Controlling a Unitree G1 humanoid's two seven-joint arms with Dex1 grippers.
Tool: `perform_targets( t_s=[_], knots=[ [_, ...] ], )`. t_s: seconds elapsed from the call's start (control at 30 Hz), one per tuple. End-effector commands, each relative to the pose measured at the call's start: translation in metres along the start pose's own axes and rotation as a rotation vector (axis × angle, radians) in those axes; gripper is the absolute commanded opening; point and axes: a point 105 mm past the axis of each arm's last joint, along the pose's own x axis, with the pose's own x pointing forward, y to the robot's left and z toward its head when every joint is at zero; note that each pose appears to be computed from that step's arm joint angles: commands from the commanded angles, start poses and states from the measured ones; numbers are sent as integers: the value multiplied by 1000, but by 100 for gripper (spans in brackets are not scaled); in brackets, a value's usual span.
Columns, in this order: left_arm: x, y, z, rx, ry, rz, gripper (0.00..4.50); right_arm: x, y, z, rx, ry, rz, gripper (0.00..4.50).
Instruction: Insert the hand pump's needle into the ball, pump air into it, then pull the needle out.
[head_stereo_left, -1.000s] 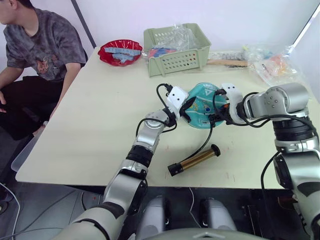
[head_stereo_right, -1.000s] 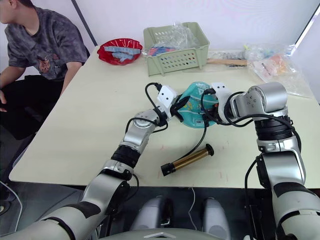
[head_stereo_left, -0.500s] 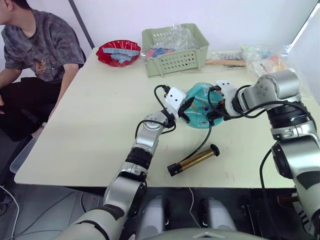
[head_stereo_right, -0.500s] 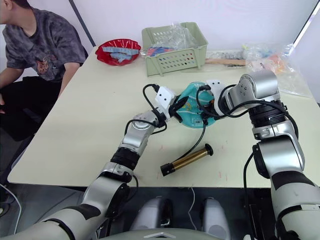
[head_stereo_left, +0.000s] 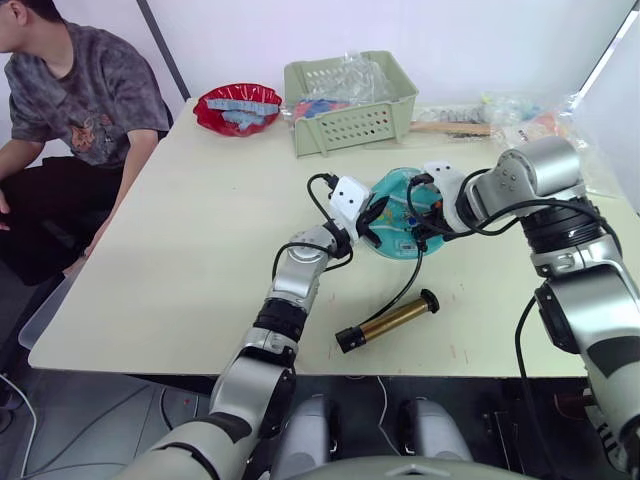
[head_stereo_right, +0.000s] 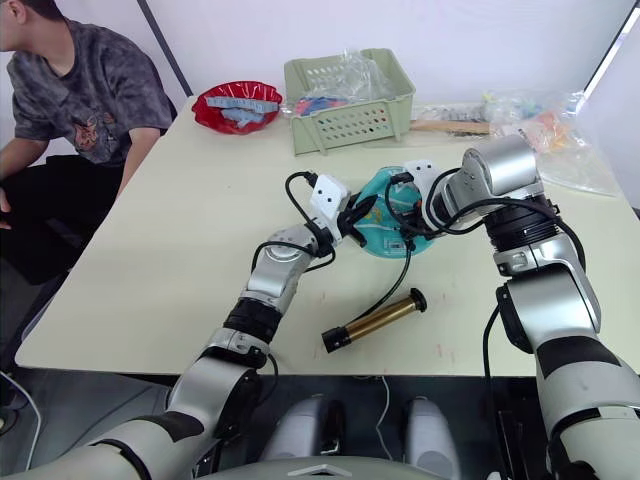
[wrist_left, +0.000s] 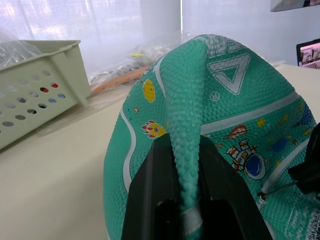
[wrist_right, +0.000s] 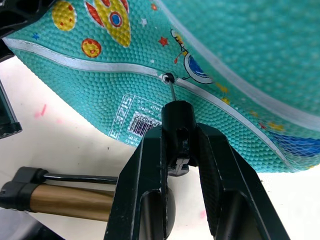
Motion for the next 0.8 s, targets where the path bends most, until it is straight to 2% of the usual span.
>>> perform_targets(
  t_s=[0.03, 0.43, 0.8],
  knots=[
    [7, -52, -32, -87, 108, -184, 3, 10, 18, 9, -55, -7, 29, 32],
    [5, -65, -40, -100, 128, -212, 3, 21, 31, 22, -50, -28, 50, 32],
    [4, -63, -42, -95, 135, -206, 3, 31, 40, 24, -38, -31, 70, 32]
  ],
)
